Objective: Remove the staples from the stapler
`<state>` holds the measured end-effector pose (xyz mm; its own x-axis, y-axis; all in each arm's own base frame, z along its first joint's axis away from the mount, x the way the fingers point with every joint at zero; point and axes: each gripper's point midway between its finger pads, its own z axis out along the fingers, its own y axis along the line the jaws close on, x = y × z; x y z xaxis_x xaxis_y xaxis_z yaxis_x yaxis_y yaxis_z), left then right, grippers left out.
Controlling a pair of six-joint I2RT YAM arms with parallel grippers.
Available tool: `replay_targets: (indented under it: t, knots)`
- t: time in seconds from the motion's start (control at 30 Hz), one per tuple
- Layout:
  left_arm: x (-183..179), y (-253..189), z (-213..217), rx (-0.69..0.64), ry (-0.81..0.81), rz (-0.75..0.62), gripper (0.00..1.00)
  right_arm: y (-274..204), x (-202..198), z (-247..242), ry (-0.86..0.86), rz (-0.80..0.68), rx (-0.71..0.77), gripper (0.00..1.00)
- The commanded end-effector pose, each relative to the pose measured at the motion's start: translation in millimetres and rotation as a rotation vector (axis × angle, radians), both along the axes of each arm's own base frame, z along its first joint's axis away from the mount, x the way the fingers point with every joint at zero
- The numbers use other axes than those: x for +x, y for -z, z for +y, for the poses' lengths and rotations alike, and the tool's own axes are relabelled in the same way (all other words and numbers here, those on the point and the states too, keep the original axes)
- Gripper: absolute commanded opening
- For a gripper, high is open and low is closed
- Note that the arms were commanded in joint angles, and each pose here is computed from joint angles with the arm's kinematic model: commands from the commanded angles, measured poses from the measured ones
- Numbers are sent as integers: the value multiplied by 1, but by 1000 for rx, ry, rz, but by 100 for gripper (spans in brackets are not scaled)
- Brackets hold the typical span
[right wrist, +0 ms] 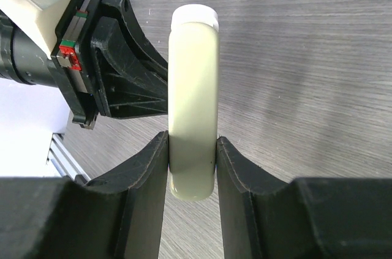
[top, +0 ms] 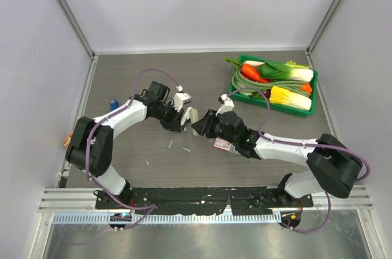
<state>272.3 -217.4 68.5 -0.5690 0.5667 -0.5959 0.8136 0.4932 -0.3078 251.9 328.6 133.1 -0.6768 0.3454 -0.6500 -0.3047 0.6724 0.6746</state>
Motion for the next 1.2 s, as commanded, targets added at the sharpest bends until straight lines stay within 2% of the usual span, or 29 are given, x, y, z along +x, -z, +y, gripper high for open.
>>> replay_targets:
  t: [0.0, 0.23, 0.6, 0.83, 1.17]
  knots:
    - [5, -13, -8, -26, 55, -43, 0, -20, -4, 18, -61, -19, 88, 1]
    - [22, -17, 6, 40, 18, -190, 0, -16, -11, 6, -68, -23, 34, 1]
    - [40, -19, 19, 249, 45, -547, 0, 1, -21, -15, -95, -29, -121, 1]
    - [44, -11, 23, 339, 50, -666, 0, 2, -25, -33, -103, -60, -220, 1]
    - [47, -6, 24, 483, 101, -860, 0, 12, -32, -50, -78, -52, -251, 1]
